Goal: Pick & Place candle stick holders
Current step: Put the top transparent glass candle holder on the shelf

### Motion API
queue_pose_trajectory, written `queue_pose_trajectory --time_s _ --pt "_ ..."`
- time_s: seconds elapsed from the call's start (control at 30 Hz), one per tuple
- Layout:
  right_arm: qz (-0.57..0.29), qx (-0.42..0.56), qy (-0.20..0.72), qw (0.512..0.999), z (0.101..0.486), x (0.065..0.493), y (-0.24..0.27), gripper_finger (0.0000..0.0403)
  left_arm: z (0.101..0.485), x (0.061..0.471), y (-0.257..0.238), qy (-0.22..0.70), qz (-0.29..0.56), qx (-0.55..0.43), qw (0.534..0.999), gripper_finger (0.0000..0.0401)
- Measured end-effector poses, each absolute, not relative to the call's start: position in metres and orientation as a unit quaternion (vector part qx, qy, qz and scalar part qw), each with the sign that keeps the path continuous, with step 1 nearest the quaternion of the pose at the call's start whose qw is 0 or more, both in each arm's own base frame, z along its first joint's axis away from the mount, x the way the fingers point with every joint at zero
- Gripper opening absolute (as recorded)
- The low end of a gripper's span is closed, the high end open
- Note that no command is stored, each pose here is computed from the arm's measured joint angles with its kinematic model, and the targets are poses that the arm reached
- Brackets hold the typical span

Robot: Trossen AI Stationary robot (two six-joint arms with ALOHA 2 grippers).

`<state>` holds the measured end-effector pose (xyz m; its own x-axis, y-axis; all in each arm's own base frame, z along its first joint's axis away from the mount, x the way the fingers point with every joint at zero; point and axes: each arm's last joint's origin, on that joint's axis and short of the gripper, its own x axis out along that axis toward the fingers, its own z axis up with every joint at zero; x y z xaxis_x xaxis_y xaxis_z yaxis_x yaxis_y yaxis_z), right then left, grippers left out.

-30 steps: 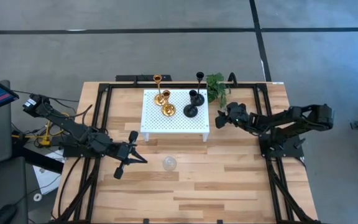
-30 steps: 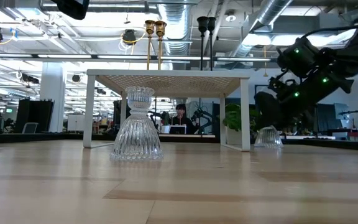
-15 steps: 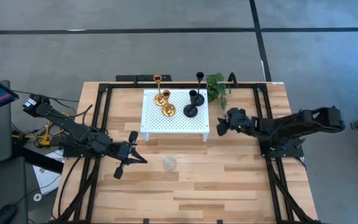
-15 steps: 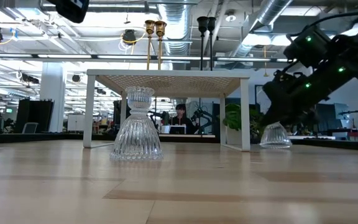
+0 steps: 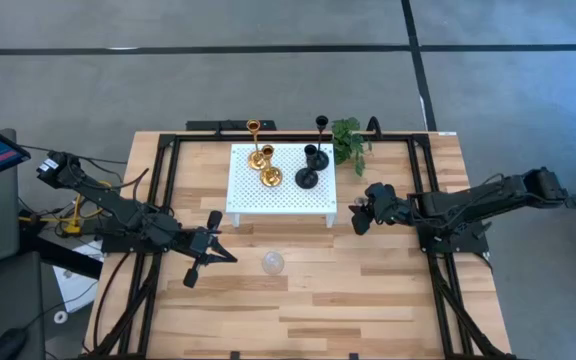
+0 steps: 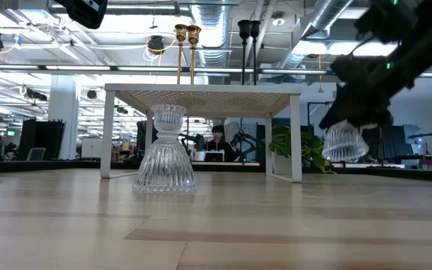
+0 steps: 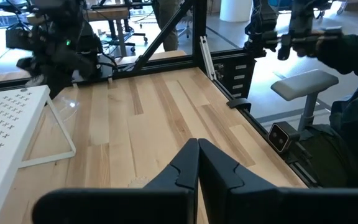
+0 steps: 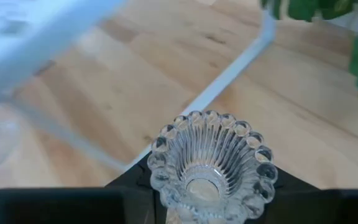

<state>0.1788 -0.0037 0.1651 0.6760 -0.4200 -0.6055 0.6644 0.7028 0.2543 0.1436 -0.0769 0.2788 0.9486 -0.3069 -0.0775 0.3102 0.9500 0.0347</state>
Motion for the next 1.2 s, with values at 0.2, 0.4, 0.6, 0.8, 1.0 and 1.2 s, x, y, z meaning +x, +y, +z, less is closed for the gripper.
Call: queue_pose_trajectory --time_s 0.2,0.4,0.6,0.8,1.0,1.2 --pt "-0.296 0.21 0.288 0.886 0.207 0.185 0.016 0.0115 0.279 0.144 -0.077 0.036 -0.156 0.023 0.987 0.0008" --pt "-0.306 0.167 0.268 0.898 0.254 0.193 0.034 0.0115 0.279 0.144 -0.077 0.037 -0.156 0.024 0.987 0.0006" --pt "-0.287 0.12 0.244 0.919 0.287 0.216 0.043 0.0115 0.279 0.144 -0.077 0.037 -0.156 0.024 0.987 0.0009" --pt "-0.276 0.058 0.236 0.93 0.299 0.251 0.042 0.0115 0.279 0.144 -0.077 0.036 -0.156 0.024 0.987 0.0007" --pt "-0.256 0.043 0.248 0.933 0.299 0.286 0.032 0.0115 0.279 0.144 -0.077 0.036 -0.156 0.025 0.987 0.0007" --pt "-0.21 0.037 0.244 0.946 0.291 0.314 0.017 0.0115 0.279 0.144 -0.077 0.035 -0.157 0.025 0.987 0.0009"
